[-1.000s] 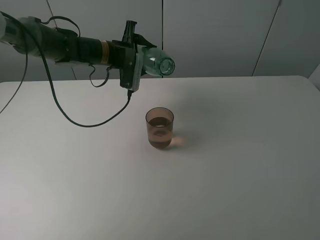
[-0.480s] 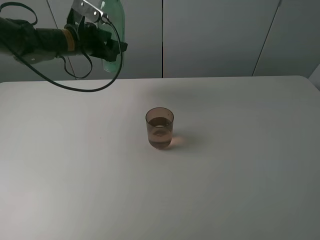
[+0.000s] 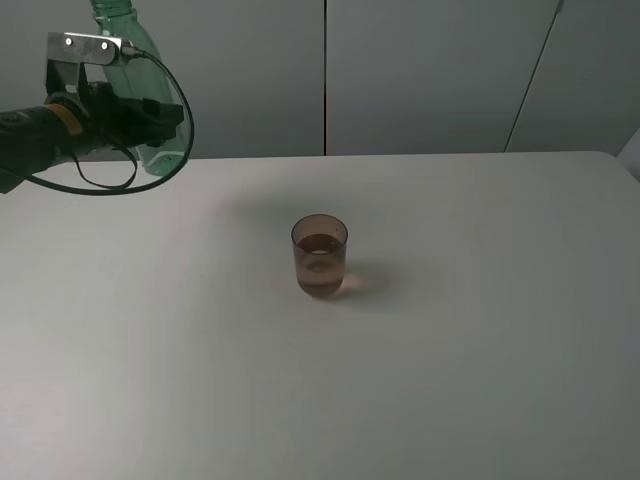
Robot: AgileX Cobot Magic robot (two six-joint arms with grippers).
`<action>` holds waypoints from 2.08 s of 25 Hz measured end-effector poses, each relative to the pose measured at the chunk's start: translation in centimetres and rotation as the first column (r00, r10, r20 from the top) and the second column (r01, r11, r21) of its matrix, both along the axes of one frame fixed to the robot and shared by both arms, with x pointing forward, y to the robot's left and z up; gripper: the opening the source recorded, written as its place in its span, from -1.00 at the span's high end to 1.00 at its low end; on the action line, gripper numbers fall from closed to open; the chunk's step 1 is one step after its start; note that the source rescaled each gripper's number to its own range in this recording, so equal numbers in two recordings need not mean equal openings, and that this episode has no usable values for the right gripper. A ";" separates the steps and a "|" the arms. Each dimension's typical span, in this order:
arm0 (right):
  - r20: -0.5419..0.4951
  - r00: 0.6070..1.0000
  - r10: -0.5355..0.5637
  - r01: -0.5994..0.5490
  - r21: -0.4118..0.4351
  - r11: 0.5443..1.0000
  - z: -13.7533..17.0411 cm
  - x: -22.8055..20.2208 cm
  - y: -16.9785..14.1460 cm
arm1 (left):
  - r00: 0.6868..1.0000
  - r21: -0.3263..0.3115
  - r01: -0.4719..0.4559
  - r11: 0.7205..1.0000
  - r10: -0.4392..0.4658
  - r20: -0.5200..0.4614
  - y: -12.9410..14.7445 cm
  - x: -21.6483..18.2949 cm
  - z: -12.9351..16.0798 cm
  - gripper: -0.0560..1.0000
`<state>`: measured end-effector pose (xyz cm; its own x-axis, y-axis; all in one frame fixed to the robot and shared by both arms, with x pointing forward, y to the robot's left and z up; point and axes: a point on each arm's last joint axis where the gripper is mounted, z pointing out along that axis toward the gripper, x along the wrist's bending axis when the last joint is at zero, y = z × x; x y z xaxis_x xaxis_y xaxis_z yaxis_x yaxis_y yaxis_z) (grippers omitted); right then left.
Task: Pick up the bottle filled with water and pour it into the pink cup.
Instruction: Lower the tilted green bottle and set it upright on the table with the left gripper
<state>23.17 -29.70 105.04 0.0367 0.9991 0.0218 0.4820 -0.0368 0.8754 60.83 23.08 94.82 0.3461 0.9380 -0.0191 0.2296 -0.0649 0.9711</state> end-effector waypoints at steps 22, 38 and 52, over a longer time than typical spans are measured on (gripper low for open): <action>0.000 1.000 0.000 0.000 0.000 1.000 0.0 0.0 0.0 | 0.991 0.141 -0.124 0.982 0.131 -0.040 5.0 -3.2 -6.4 0.87; 0.000 1.000 0.000 0.000 0.000 1.000 0.0 0.0 0.0 | 0.988 0.065 -0.131 0.989 0.135 -0.072 4.9 -1.7 -9.3 0.87; 0.000 1.000 0.000 0.000 0.000 1.000 0.0 0.0 0.0 | 0.991 0.077 -0.117 0.990 0.121 -0.054 4.8 -1.5 -9.5 0.81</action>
